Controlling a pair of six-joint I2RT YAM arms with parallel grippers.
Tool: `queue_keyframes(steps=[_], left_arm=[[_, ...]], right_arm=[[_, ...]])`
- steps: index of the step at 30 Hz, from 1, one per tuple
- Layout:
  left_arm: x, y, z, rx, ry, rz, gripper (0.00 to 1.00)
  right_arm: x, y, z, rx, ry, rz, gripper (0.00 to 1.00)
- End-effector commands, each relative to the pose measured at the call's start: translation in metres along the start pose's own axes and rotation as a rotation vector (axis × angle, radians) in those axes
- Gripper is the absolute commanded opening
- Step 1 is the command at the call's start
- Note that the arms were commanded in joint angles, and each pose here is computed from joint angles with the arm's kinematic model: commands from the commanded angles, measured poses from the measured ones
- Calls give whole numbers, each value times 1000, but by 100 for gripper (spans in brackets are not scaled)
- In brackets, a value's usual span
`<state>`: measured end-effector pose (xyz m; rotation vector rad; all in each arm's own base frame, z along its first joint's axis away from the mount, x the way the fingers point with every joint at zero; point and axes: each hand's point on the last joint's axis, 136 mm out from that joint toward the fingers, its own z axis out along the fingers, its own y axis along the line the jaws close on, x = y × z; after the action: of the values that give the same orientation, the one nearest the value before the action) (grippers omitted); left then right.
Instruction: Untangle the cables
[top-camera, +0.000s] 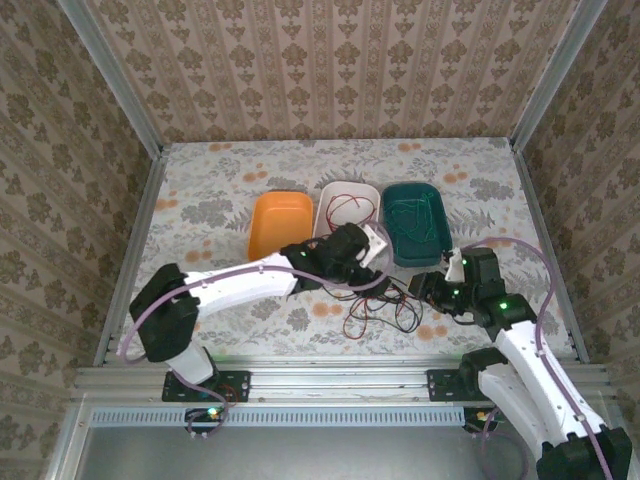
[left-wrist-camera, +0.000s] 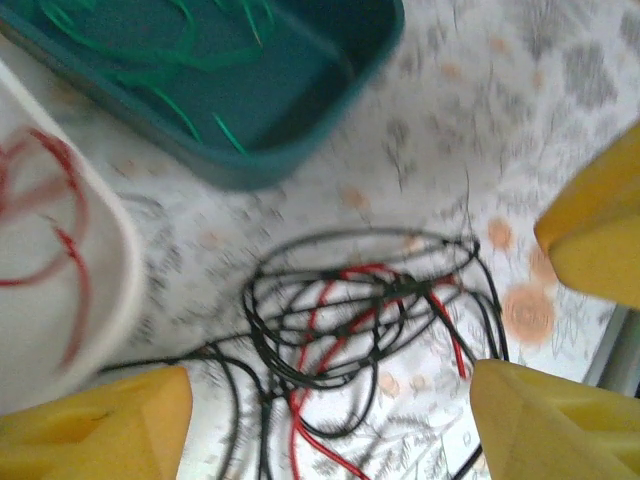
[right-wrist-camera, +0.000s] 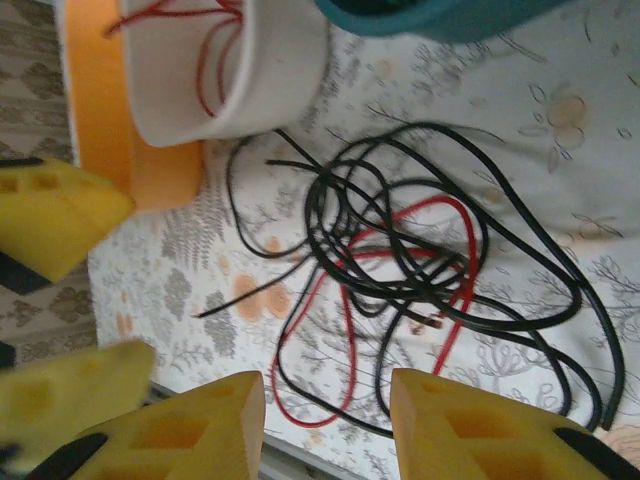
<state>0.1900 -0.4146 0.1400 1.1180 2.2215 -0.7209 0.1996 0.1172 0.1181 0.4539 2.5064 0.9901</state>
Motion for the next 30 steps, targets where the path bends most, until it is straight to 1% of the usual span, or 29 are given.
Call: queue_keyframes(steps=[1,5,8,12,16,18,21,26,30], left_arm=[[23,-19,16,45,84,24,74],[55,-26,29,7,199,93,73],[74,-26,24,-36,253,125,72],[93,-21,8,-90,250,105,71],[109,-16,-7,-104,191,11,70],[117,-14,-8,-102,172,-32,69],[124,-13,1,-91,175,-54,67],[128,-12,25,-101,228,-21,65],[136,-2,34,-136,265,-39,58]], right_arm=[[14,-8,6,13,61,4,39],[18,-15,8,32,71,9,39],[20,-17,10,33,72,14,39],[19,-19,12,34,69,18,39],[17,-18,13,31,66,16,39],[16,-17,14,31,68,14,39],[15,-16,14,30,67,16,39],[13,-11,12,19,61,8,39],[15,-10,10,15,68,-2,39]])
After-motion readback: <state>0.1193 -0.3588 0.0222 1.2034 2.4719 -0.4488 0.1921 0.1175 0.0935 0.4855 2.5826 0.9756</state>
